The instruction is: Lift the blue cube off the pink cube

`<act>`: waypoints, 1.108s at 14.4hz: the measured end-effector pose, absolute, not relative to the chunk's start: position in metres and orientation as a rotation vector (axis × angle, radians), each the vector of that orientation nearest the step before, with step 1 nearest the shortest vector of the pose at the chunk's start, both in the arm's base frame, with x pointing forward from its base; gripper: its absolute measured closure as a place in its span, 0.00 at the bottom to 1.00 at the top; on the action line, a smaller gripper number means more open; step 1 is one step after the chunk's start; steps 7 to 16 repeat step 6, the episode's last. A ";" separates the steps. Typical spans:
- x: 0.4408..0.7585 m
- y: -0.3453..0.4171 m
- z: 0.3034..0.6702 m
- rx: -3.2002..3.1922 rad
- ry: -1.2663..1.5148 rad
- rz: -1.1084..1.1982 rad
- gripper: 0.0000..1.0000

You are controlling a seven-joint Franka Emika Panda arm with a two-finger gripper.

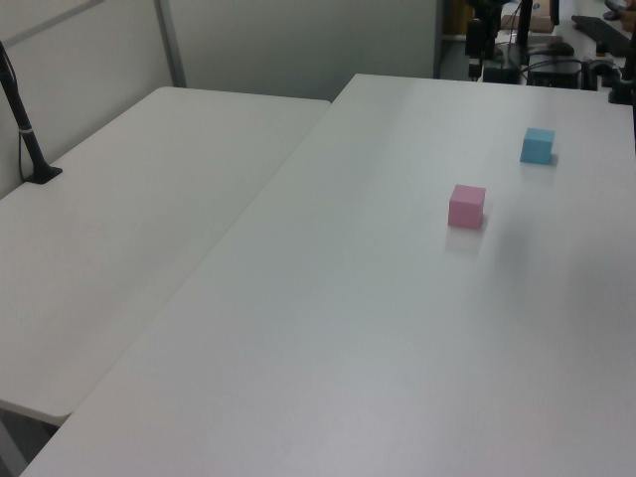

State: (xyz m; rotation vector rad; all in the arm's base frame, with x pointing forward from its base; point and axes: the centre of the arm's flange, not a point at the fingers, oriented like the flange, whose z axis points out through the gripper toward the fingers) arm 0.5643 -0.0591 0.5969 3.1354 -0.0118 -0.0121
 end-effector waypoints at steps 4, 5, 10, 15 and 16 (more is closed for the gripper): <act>0.563 -0.058 0.599 3.136 -0.010 -0.008 0.00; 0.563 -0.058 0.599 3.136 -0.009 -0.008 0.00; 0.563 -0.058 0.599 3.136 -0.009 -0.009 0.00; 0.563 -0.058 0.599 3.136 -0.009 -0.009 0.00; 0.563 -0.058 0.599 3.136 -0.009 -0.009 0.00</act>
